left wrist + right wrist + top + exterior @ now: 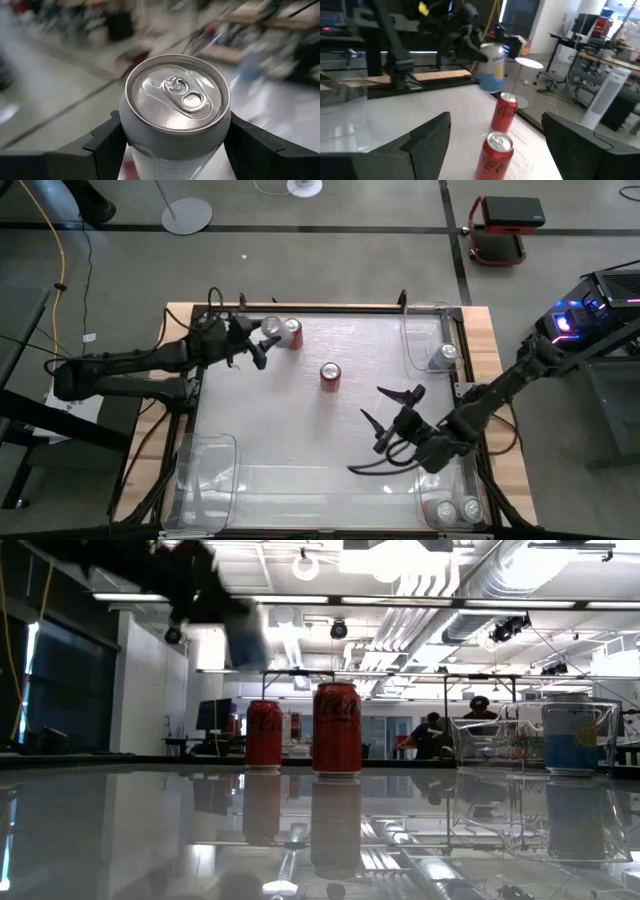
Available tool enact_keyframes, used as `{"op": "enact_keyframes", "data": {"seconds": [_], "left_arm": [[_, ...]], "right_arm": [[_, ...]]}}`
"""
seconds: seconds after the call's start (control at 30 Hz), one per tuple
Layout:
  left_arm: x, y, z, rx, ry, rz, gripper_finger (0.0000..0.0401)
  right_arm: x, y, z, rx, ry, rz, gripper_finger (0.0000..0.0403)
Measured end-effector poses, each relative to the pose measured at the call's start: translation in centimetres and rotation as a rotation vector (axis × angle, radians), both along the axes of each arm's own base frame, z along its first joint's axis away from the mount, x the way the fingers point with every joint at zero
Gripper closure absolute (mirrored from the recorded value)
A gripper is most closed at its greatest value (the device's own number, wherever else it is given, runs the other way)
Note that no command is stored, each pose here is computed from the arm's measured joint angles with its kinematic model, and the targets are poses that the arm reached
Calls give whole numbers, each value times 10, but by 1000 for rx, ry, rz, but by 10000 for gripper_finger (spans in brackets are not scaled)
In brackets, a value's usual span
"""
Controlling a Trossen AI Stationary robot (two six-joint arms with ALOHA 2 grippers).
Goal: Sort soda cans
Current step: Put the blue-white soda can into the top transparent bin
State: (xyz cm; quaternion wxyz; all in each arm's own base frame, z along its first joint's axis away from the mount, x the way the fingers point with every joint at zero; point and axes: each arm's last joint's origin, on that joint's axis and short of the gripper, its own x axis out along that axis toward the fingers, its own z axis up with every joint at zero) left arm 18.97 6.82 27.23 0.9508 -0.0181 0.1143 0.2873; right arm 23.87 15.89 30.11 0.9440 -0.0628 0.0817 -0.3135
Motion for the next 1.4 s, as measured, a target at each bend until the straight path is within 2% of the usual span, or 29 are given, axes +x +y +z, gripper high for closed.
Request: {"op": "enact_keyframes", "data": {"seconds": [0.07, 0.17, 0.37, 0.53, 0.73, 0.93, 1.1, 1.4], "left_arm": [[11, -8, 16, 3, -36, -92, 131], [34, -22, 24, -5, -41, -246, 131], [95, -64, 9, -4, -43, -495, 131], [148, -94, -4, 32, -26, -604, 131], [210, -106, -36, 24, 63, -641, 131], [249, -97, -74, -16, 134, -610, 131], [262, -85, -110, -53, 217, -574, 131], [266, -73, -115, -94, 205, -546, 98]], "right_arm": [[-6, 3, 11, -12, 6, 24, 102], [-19, 4, 20, -15, 6, 40, 102], [-44, -3, 17, 41, -15, 28, 102], [-56, -7, 6, 107, -20, 14, 102], [-69, -8, -2, 168, -29, 18, 102], [-79, -4, -4, 219, -49, 42, 102], [-80, -1, -6, 263, -34, 57, 102], [-74, 5, -20, 296, 3, 41, 102]]}}
